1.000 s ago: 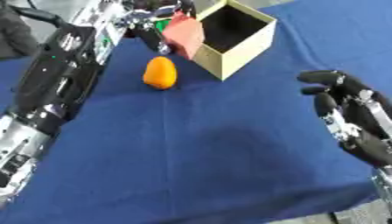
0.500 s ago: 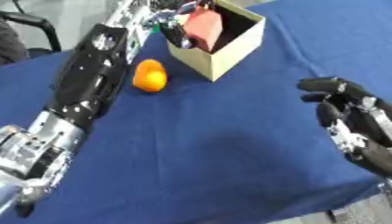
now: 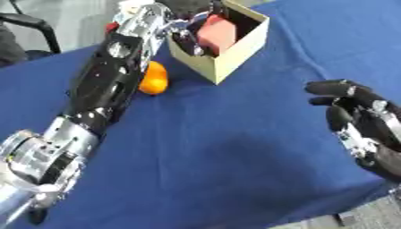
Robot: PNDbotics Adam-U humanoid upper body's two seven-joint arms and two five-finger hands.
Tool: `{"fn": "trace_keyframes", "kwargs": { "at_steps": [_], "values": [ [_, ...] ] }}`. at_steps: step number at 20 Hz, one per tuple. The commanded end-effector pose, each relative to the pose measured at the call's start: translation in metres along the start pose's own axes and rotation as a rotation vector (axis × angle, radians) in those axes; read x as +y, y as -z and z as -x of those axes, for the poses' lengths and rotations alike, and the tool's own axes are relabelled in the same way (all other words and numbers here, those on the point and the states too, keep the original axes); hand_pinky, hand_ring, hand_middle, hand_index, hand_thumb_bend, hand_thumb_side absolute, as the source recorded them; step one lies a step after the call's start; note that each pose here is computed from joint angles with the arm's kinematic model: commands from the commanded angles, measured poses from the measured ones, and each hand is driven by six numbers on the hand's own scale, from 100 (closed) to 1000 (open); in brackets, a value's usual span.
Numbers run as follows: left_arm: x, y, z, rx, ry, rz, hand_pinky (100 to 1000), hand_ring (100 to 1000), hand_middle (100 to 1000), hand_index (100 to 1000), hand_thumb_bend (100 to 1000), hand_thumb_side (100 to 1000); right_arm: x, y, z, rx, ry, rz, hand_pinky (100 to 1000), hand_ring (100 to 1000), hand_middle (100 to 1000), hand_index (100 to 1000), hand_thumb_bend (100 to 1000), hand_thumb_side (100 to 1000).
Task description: Pick up objects on the table and place them in the box.
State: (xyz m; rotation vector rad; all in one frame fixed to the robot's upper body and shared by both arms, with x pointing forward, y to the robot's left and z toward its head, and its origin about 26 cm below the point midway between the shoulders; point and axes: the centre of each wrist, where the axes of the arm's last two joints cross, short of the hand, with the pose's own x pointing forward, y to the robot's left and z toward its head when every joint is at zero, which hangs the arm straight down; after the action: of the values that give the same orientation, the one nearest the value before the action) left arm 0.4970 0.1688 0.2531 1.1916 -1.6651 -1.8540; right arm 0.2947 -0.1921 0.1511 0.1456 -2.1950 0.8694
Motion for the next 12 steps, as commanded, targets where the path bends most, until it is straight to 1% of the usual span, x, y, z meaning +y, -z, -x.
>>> {"fn": "trace_keyframes", "kwargs": {
  "at_steps": [1,4,7,9,12],
  "values": [
    [0.015,-0.003,0.010,0.017,0.017,-0.018,819,761,777,883,618,173,-0.002,0.003,-0.005,-0.020,0.000,0.004,799,900,761,801,100,671],
    [0.018,-0.005,0.013,0.024,0.019,-0.026,817,753,755,876,607,164,-0.002,0.003,-0.005,-0.019,0.000,0.006,799,900,762,801,100,670],
    [0.026,-0.011,0.021,0.036,0.030,-0.047,819,746,729,862,598,154,-0.003,0.001,-0.004,-0.013,0.001,0.013,799,900,762,801,100,670],
    [0.032,-0.019,0.030,0.050,0.041,-0.062,821,744,717,856,604,153,-0.003,-0.002,-0.002,0.000,0.004,0.022,799,900,762,802,100,670],
    [0.034,-0.032,0.041,0.065,0.049,-0.038,823,743,711,853,608,152,-0.002,-0.005,0.001,0.015,0.007,0.031,800,900,762,802,100,670]
  ]
}}
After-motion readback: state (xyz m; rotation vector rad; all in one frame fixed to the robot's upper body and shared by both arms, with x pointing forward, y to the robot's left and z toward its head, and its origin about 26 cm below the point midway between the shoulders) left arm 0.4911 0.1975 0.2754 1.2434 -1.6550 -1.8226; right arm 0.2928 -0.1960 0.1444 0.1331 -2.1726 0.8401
